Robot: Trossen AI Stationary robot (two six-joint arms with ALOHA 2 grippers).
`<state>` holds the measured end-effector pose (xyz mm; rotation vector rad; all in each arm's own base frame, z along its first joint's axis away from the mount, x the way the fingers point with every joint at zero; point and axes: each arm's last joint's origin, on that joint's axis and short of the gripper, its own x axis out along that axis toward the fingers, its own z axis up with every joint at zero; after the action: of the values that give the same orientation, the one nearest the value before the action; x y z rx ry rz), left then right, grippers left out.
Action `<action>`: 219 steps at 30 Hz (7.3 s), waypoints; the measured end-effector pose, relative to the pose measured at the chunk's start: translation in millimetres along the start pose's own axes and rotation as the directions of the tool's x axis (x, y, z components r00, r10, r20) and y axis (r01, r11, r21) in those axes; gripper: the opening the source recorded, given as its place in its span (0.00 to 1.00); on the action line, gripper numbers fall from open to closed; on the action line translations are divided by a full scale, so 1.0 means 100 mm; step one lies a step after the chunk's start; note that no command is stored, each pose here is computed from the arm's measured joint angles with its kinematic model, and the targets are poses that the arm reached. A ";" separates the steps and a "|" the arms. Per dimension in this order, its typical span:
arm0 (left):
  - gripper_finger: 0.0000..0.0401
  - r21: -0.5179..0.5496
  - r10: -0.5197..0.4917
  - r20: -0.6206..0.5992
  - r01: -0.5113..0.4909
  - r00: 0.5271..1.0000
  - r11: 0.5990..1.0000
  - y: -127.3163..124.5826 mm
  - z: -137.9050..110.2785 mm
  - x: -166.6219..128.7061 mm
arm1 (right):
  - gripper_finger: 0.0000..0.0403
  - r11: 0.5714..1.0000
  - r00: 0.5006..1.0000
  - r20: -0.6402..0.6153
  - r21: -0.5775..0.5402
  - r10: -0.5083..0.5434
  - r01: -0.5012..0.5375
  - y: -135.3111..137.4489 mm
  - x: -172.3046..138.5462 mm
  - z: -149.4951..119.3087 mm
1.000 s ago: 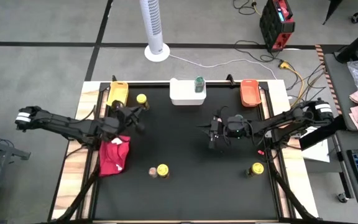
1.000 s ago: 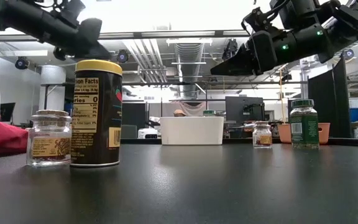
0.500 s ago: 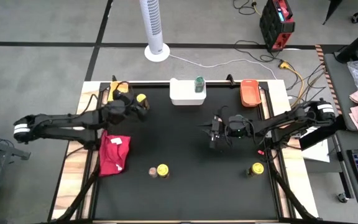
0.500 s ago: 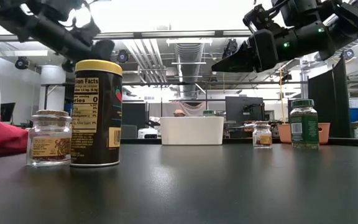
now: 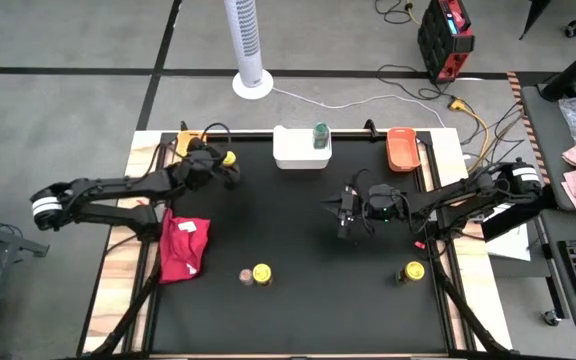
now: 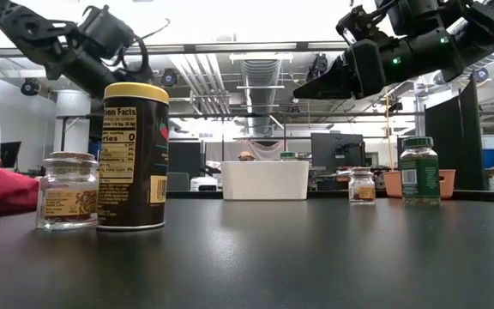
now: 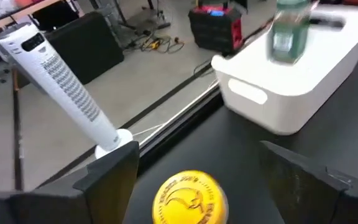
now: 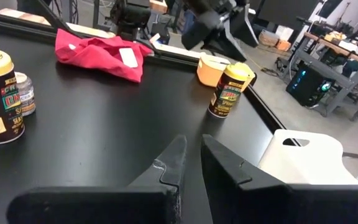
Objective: Sort spices by type
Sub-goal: Put the top dark brown spice bottle into the orange bin
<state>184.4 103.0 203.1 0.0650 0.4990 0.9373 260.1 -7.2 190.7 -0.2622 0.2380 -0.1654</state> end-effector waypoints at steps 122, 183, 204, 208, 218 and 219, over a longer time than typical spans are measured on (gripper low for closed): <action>0.56 0.443 -0.773 0.295 0.636 0.562 0.632 -1.37 0.96 -0.36 | 0.65 0.982 0.982 -0.116 0.134 0.152 -0.136 -0.05 0.38 0.50; 0.67 0.232 -0.694 0.591 0.738 0.410 0.634 -1.64 0.60 -0.05 | 0.44 0.995 0.978 0.206 0.101 -0.014 -0.007 0.06 0.00 0.21; 0.42 0.229 -0.654 0.622 0.698 0.431 0.679 -1.78 0.60 0.09 | 0.44 0.993 0.974 0.225 0.115 -0.028 0.003 0.05 0.00 0.23; 0.36 0.240 -0.657 0.613 0.688 0.440 0.685 -1.78 0.60 0.10 | 0.52 0.992 0.977 0.213 0.124 -0.028 0.001 0.05 0.00 0.22; 0.35 0.274 -0.658 0.558 0.636 0.506 0.721 -1.72 0.65 0.05 | 0.65 0.981 0.996 0.084 0.192 -0.043 0.026 0.04 -0.04 0.18; 0.35 0.280 -0.658 0.548 0.627 0.517 0.727 -1.70 0.66 0.04 | 0.65 0.980 0.998 0.049 0.196 -0.050 0.040 0.03 -0.05 0.18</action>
<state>343.8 14.3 214.8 0.2093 -0.1022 0.1110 259.8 1.0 207.8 -0.0775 0.1610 -0.2247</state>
